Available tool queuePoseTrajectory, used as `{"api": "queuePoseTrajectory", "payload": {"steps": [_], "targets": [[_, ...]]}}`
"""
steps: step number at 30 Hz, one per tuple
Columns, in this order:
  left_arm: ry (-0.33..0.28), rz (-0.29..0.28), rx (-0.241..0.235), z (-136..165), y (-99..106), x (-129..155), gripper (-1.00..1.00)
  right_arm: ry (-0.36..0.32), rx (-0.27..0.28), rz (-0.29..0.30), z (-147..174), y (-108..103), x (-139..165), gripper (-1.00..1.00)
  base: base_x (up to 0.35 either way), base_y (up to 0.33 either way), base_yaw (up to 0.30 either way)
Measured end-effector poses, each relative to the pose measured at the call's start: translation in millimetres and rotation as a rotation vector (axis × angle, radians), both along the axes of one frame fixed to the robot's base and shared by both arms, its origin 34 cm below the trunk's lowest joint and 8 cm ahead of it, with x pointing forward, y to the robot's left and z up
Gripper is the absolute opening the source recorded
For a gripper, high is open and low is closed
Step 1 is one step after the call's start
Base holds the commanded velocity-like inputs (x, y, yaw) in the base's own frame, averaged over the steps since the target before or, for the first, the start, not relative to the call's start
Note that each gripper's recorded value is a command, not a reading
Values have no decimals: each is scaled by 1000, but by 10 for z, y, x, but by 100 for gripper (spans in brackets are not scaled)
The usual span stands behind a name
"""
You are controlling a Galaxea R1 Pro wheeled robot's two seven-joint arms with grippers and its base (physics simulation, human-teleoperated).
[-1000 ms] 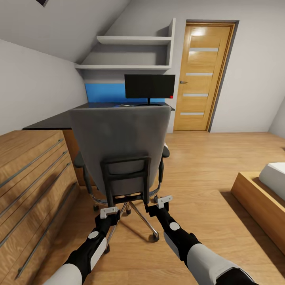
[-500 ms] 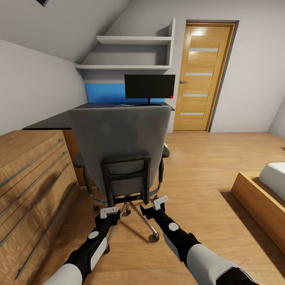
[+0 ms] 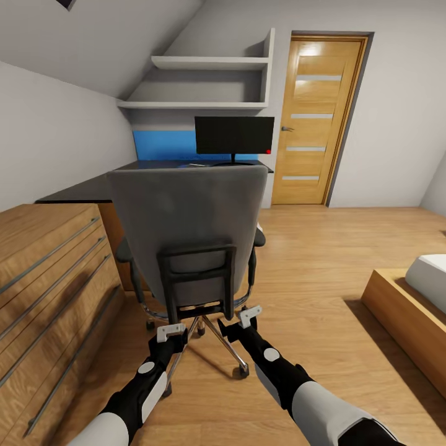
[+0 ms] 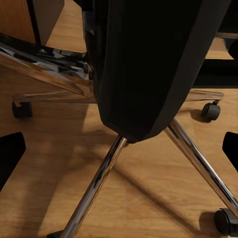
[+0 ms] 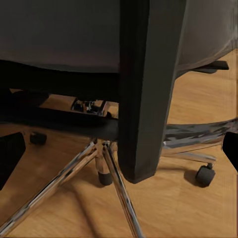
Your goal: In the bedroom, organize the workspace by keeping the computer under the desk, ensuring the monitor is on the desk, placing the keyboard on the desk next to the monitor, placing the mouse on the desk next to the keyboard, moving the folder from the swivel chair onto the desk next to the mouse, stacking the notebook on top of the folder with the pen on top of the notebook, and positioning the swivel chair next to the desk.
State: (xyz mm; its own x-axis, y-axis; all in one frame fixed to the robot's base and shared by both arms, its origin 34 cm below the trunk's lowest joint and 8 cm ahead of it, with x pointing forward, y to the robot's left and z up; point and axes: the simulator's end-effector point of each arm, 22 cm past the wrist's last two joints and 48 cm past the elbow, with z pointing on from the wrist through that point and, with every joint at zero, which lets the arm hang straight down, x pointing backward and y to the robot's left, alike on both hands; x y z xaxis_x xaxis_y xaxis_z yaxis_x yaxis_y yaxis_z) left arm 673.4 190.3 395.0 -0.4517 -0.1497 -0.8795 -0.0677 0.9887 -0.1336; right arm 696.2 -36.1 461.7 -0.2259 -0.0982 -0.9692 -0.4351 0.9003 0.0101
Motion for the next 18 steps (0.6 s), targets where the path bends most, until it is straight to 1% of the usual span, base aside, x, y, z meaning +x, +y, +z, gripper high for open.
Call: {"api": "queuePoseTrajectory", "payload": {"steps": [8,18], "targets": [[1,3,-1,-2,8,-2,100,-5,-1,-29,11,-59,30,100,130,0,0],[1,5,1,-2,18,0,100,-4,1,-36,10,-75,37,100,17,0,0]]}}
